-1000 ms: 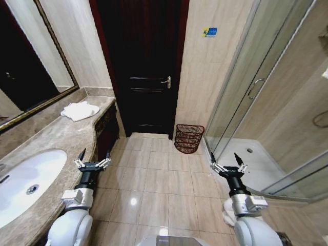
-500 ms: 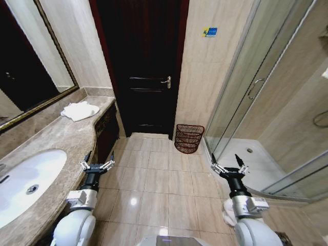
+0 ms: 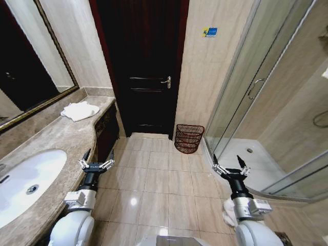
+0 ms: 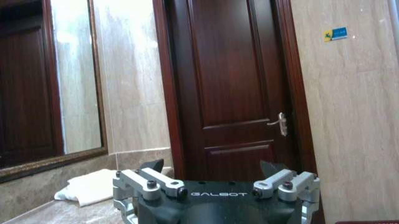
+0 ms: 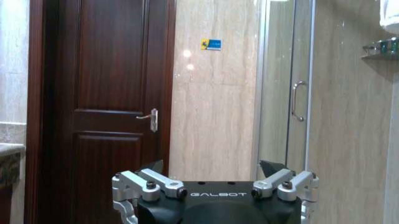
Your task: Discard the used towel into the hamper.
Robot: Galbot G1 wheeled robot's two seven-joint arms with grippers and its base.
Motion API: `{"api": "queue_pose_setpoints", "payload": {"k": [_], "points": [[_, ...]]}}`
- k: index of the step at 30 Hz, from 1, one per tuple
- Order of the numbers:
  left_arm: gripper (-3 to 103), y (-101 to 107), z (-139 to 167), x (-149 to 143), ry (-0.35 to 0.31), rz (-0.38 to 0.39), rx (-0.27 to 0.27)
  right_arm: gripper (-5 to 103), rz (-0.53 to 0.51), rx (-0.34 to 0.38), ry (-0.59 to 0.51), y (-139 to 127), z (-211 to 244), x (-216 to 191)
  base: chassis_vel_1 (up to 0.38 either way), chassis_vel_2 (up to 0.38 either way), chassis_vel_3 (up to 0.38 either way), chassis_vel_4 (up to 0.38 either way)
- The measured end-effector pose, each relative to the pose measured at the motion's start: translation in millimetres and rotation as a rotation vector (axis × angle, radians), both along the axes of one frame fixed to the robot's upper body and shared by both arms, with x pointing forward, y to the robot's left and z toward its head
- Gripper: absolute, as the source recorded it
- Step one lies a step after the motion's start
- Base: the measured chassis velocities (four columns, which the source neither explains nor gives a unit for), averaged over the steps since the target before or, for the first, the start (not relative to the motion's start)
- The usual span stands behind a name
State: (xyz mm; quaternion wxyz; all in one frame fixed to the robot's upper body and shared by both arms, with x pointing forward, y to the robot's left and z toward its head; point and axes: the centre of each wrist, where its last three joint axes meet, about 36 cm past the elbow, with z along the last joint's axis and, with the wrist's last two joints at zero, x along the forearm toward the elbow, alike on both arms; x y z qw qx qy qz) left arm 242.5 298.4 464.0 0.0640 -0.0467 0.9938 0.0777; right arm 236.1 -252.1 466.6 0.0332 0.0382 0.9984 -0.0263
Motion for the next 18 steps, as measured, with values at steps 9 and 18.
{"api": "queue_pose_setpoints", "payload": {"k": [9, 18], "points": [[100, 1.7, -0.5, -1.7, 0.005, -0.009, 0.002, 100, -0.002, -0.001, 0.001, -0.5, -2.6, -0.5, 0.000, 0.000, 0.000, 0.000], [100, 2.7, -3.0, -3.3, 0.009, -0.009, -0.001, 100, 0.003, -0.002, -0.001, 0.4, -2.5, 0.3, 0.000, 0.000, 0.000, 0.000]]}}
